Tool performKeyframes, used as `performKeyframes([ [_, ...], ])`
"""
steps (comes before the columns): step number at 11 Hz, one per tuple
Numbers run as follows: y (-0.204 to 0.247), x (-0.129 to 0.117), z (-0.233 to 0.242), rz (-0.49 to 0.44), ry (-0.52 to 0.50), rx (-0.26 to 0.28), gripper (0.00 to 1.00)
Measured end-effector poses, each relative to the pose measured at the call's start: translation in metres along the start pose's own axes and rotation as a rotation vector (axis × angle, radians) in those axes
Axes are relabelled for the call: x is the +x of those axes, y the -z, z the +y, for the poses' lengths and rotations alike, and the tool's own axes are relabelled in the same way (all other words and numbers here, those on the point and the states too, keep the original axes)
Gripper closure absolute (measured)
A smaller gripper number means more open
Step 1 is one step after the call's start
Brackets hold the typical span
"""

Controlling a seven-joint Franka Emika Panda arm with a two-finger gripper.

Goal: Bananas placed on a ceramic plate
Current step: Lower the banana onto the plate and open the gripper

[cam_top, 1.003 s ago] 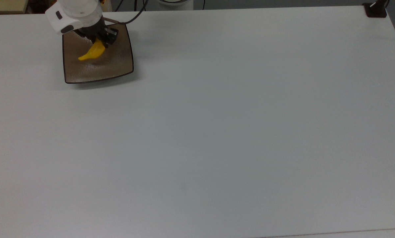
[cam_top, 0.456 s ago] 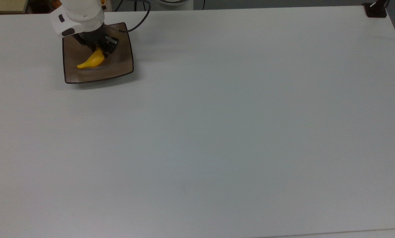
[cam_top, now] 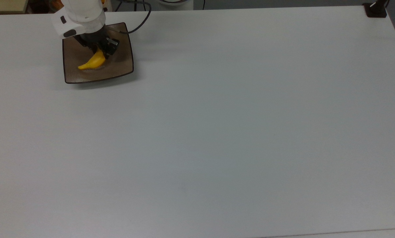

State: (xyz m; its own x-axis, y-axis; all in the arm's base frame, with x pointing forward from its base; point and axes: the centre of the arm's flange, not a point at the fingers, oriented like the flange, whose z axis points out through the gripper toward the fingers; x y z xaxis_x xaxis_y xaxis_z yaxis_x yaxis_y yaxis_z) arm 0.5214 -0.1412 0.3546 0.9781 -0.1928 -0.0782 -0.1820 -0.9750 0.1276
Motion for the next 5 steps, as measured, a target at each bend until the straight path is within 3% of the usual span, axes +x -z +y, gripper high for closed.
performKeyframes([
  [1, 0.0, 0.0, 0.0001, 0.0, -0.001, 0.0, 0.64],
  [5, 0.0026, 0.0003, 0.0008, 0.005, -0.003, 0.0, 0.07],
])
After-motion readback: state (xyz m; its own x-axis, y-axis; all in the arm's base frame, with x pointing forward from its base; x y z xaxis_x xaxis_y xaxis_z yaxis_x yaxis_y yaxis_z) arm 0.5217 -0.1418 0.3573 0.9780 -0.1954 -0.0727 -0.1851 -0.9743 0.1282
